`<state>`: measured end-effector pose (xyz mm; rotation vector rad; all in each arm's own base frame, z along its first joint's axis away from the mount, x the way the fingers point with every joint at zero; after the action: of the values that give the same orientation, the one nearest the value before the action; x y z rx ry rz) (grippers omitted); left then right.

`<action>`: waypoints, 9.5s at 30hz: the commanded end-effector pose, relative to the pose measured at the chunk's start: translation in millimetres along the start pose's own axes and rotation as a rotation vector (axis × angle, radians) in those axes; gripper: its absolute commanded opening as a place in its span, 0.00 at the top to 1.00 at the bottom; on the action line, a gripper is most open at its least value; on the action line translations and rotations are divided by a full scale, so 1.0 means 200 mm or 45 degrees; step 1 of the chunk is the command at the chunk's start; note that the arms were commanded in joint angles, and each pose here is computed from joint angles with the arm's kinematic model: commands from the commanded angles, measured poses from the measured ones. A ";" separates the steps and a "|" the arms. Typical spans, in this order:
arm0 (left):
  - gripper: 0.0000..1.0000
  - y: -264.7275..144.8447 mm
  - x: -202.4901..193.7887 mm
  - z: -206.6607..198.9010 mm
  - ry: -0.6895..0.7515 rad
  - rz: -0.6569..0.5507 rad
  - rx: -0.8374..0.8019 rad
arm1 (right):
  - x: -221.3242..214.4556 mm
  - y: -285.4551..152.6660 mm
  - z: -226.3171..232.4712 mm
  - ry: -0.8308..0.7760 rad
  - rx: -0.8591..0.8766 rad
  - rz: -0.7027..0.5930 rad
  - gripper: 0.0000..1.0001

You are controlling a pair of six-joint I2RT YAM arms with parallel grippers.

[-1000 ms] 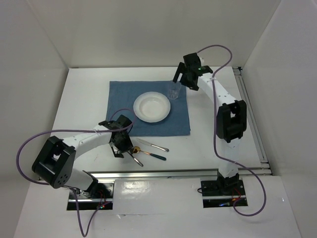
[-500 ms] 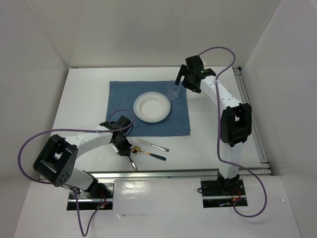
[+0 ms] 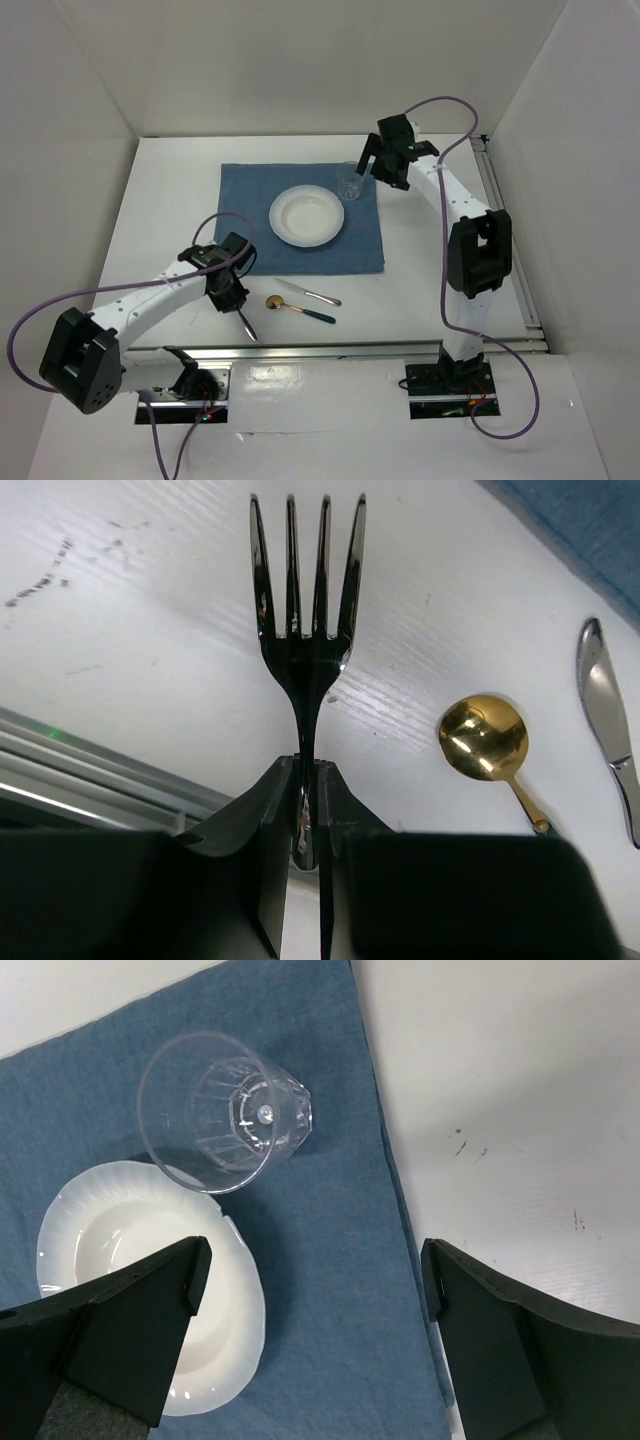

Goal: Set the dinner table for one person

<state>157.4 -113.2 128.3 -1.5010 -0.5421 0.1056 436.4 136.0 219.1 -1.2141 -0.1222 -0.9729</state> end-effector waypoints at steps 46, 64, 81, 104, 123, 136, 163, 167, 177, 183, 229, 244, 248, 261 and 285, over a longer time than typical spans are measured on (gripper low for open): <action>0.90 0.45 1.19 -0.61 0.704 -0.036 0.157 | -0.38 -0.61 -0.55 -0.052 -0.043 0.123 0.00; 0.06 -0.30 1.29 -0.50 0.560 -0.388 0.039 | -1.26 -0.62 -0.17 -0.929 0.271 0.461 0.38; 0.06 -0.64 1.09 -0.28 0.451 -0.506 -0.055 | -1.62 -0.53 -0.04 -1.287 0.570 0.657 0.34; 0.07 -0.76 1.07 -0.24 0.419 -0.571 -0.092 | -1.18 -0.93 0.07 -1.114 0.797 0.427 1.00; 0.07 -0.68 1.02 -0.24 0.400 -0.519 -0.101 | -0.58 -0.16 -0.09 -0.150 0.125 0.222 1.00; 0.07 -0.65 1.03 -0.21 0.383 -0.502 -0.068 | -0.61 0.13 -0.10 -0.244 0.090 0.277 1.00; 0.09 -0.63 1.02 -0.22 0.385 -0.480 -0.132 | -1.02 -0.47 -0.16 -0.835 0.363 0.350 0.20; 0.10 -0.62 1.00 -0.21 0.376 -0.468 -0.128 | -1.25 -0.47 -0.12 -1.051 0.412 0.418 0.22; 0.10 -0.64 0.98 -0.18 0.368 -0.489 -0.113 | -1.42 -0.33 -0.09 -1.261 0.457 0.509 0.39; 0.10 -0.62 0.98 -0.17 0.368 -0.486 -0.098 | -1.50 -0.29 -0.10 -1.303 0.457 0.550 0.48; 0.10 -0.61 1.00 -0.18 0.348 -0.507 -0.070 | -1.34 -0.60 -0.09 -1.321 0.529 0.518 1.00; 0.10 -0.61 1.03 -0.18 0.337 -0.508 -0.065 | -0.80 -0.44 -0.30 -0.679 0.250 0.414 1.00; 0.10 -0.61 1.03 -0.18 0.339 -0.503 -0.075 | -0.68 -0.28 -0.27 -0.558 0.169 0.373 1.00; 0.10 -0.57 1.04 -0.16 0.325 -0.481 -0.053 | -0.52 0.16 -0.22 -0.415 0.039 0.316 0.99; 0.08 -1.07 0.97 -0.21 0.481 -0.728 -0.522 | -0.02 -0.55 -0.50 0.042 -0.297 -0.158 0.00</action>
<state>303.1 -90.4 353.7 -1.5908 -0.6364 -0.6038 344.9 63.9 252.3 -1.3731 -0.1095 -1.0995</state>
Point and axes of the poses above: each gripper's point midway between its finger pads, its own y axis out along the fingers, its own z axis along the line the jaws close on, x = y × z, the point moved 8 cm from there along -y, back along the fingers, and after that the axes turned 13 degrees about y, right-handed, at the moved point
